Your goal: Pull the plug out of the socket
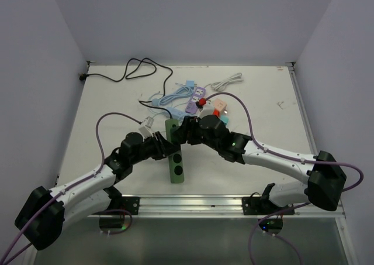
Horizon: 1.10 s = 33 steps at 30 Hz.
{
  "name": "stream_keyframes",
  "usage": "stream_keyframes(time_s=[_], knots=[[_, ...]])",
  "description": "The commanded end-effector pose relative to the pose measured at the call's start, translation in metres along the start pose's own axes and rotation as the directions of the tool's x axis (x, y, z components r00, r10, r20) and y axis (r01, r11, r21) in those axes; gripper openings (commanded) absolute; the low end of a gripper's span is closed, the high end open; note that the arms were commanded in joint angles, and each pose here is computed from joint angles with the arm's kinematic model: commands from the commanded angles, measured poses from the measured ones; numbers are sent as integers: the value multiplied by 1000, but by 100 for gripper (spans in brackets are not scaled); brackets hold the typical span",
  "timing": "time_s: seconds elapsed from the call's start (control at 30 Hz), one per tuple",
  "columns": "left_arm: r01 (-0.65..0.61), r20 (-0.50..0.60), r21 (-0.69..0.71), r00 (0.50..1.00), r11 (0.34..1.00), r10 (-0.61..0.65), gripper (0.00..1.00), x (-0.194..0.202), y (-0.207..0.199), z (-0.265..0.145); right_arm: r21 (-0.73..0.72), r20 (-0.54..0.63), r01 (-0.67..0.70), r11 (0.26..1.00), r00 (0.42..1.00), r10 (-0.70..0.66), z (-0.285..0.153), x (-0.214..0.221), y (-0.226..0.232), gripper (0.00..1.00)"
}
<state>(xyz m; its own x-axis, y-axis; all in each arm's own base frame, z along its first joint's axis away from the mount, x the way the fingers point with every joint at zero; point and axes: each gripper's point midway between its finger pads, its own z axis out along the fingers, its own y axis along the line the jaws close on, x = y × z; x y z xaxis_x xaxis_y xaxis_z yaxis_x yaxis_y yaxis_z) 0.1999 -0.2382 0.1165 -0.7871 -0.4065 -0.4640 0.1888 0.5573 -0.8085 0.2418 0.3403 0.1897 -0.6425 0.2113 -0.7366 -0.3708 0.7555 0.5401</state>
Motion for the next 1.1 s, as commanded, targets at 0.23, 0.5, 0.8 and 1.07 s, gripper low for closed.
stream_keyframes(time_s=[0.23,0.5,0.8,1.07], knots=[[-87,-1,-438,995,895,96,0,-16,83,-11,16,198,30,999,980,-33,-17,-72,18,23],[-165,-37,-516,985,840,171,0,-22,93,-15,67,203,29,997,978,-42,-19,-74,13,23],[-97,15,-372,994,923,111,0,-13,74,-9,25,243,-44,999,969,37,-30,-80,-8,24],[-94,19,-358,994,929,108,0,-16,70,-8,-18,224,-141,990,964,141,-31,-77,-36,24]])
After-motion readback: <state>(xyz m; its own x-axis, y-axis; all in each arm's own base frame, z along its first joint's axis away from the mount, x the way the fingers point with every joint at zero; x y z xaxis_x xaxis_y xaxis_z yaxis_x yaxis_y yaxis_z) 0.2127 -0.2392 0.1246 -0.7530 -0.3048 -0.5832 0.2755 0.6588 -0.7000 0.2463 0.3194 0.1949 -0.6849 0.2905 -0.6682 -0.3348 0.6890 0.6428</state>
